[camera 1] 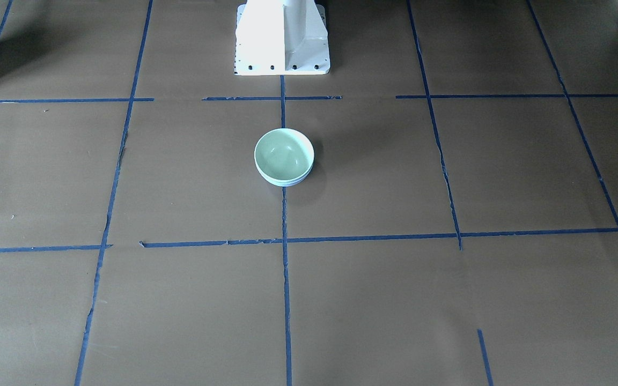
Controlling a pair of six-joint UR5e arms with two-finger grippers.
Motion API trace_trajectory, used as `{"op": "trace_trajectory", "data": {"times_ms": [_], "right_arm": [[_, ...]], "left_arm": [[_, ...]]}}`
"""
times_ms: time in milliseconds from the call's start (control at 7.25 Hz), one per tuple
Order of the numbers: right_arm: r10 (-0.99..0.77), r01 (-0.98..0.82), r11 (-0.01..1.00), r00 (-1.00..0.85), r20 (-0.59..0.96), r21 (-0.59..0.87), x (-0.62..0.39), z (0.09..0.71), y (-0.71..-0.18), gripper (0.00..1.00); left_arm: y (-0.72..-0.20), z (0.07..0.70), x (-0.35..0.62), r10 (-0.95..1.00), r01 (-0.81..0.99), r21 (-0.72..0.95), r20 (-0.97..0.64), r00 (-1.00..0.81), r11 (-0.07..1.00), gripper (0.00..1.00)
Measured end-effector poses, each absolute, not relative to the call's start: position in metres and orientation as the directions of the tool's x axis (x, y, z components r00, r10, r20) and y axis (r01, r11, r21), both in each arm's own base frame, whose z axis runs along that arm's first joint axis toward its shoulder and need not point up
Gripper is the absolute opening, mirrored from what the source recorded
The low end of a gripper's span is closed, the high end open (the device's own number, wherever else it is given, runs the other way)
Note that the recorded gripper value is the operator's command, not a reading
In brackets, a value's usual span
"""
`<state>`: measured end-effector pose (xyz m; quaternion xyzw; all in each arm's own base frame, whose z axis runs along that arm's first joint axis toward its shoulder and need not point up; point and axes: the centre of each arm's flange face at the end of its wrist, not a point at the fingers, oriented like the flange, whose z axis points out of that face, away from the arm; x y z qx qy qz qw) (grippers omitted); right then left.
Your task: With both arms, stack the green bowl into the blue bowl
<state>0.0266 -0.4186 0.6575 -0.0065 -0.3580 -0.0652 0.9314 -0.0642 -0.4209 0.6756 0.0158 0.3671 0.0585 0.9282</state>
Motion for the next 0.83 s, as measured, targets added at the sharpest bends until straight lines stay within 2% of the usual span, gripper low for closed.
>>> {"op": "trace_trajectory", "data": {"times_ms": [828], "right_arm": [[-0.12, 0.127, 0.991, 0.724, 0.679, 0.04, 0.0249, 0.6551, -0.4194, 1.0]], "left_arm": [[-0.4199, 0.6778, -0.0643, 0.116, -0.096, 0.067, -0.679, 0.725, 0.993, 1.0]]}}
